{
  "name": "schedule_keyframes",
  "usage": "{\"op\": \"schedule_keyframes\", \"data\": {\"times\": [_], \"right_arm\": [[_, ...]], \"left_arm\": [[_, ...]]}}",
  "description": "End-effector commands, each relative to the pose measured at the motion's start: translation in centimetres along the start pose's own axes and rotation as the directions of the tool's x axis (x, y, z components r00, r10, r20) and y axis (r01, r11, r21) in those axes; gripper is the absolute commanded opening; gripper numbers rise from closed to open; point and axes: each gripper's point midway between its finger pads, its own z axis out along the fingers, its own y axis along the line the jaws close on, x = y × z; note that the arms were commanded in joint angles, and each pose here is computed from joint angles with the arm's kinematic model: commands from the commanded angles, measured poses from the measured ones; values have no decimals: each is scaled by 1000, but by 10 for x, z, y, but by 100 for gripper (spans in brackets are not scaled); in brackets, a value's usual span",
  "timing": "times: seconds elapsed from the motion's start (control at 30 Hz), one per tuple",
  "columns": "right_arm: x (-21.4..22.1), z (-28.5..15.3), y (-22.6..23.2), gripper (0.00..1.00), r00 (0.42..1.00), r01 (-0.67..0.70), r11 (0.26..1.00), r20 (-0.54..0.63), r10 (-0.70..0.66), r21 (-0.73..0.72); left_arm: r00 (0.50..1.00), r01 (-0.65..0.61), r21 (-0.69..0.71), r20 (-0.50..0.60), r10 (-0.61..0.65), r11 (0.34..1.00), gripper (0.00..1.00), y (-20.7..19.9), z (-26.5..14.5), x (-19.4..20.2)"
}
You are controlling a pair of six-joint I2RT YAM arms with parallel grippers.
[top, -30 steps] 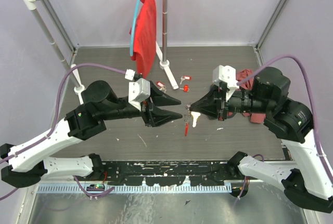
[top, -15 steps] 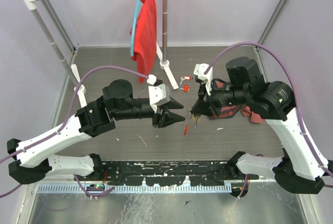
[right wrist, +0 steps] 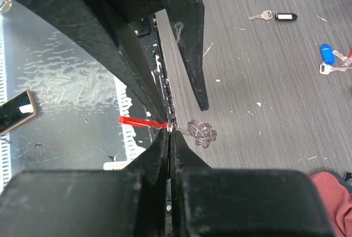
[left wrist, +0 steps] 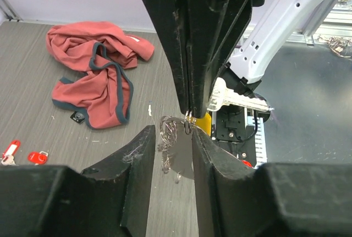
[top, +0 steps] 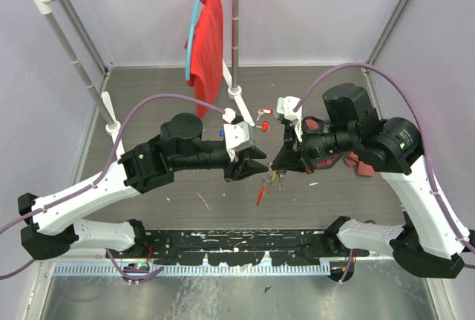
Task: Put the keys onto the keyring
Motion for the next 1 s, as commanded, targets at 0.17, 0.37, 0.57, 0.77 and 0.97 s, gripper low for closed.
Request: {"op": "schedule_keyframes", "data": {"times": [0.17, 0.37, 0.57, 0.77, 0.97], "right_arm": [[-17, -6, 14, 1, 994, 73, 996, 88, -69, -49], [-17, -2, 13, 1, 994, 74, 996, 89, -69, -55], [-19, -1, 12, 1, 993, 83, 995, 94, -77, -58], [-21, -2, 13, 1, 989, 98, 994, 112, -92, -51], [-21, -2, 13, 1, 988, 103, 993, 120, -96, -51]], "left_arm": [[999, -26, 22, 43, 25, 999, 33, -5, -2, -20], [999, -24, 35, 49, 23, 999, 29, -8, -1, -22], [999, -20, 47, 48, 18, 999, 23, -10, 1, -21], [999, -15, 49, 35, 14, 999, 18, -10, 4, -17], [999, -16, 60, 38, 13, 998, 5, -12, 4, -18]]}}
